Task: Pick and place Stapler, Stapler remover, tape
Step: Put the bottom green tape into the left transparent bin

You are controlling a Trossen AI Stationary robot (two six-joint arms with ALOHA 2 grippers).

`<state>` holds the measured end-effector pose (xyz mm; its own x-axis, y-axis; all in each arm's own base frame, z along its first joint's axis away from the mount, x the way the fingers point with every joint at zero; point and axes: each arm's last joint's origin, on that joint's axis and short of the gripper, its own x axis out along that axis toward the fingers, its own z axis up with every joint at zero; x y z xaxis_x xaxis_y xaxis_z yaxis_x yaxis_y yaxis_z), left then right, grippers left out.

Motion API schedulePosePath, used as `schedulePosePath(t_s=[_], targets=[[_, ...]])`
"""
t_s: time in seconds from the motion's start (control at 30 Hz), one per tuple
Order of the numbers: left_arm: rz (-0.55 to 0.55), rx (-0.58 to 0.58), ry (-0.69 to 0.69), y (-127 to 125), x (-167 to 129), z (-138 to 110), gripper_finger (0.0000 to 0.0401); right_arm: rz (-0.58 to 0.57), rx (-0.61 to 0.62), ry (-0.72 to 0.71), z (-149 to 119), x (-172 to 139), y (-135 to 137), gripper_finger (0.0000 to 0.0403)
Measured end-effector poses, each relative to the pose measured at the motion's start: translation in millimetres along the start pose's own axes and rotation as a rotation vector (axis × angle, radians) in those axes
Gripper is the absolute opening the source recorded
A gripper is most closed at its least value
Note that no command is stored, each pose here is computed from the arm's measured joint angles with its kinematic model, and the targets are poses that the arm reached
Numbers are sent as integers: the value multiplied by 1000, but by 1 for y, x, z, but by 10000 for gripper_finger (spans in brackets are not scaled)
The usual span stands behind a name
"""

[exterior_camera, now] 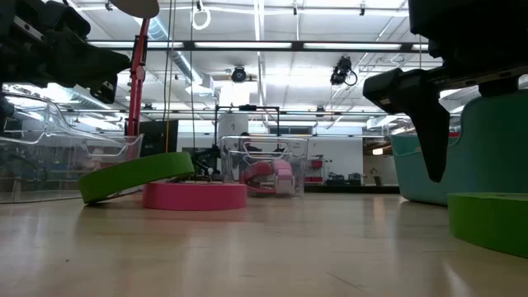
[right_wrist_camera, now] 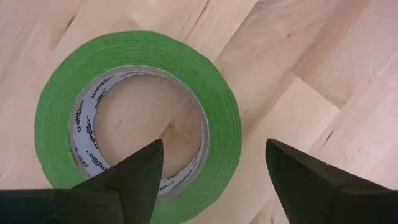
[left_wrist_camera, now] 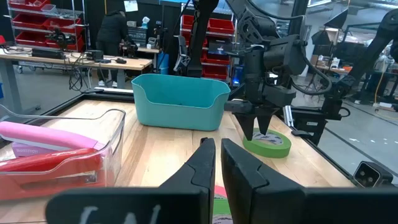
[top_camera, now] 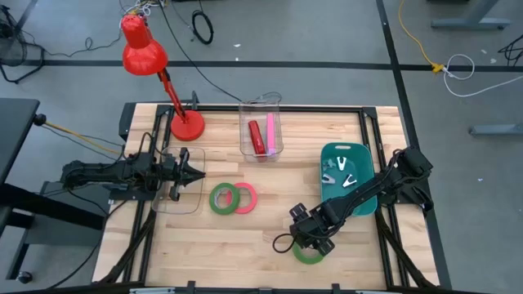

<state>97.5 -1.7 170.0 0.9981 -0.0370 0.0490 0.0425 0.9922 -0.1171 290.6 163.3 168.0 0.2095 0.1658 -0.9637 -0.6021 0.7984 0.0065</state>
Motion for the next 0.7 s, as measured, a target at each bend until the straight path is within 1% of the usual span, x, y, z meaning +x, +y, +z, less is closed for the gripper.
schedulePosePath(t_s=[0.1, 0.2, 0.33, 0.53, 0.7], targets=[[0, 0, 0, 0, 0, 0, 30, 8, 23, 5, 0, 3, 0, 282], [0, 0, 0, 0, 0, 0, 30, 28, 47, 38, -1, 13, 0, 277], [0, 0, 0, 0, 0, 0, 30, 32, 50, 65, -2, 22, 0, 267], [0, 0, 0, 0, 0, 0, 30, 30, 54, 58, -1, 23, -2, 250], [0, 0, 0, 0, 0, 0, 30, 21, 59, 54, -1, 23, -4, 226]])
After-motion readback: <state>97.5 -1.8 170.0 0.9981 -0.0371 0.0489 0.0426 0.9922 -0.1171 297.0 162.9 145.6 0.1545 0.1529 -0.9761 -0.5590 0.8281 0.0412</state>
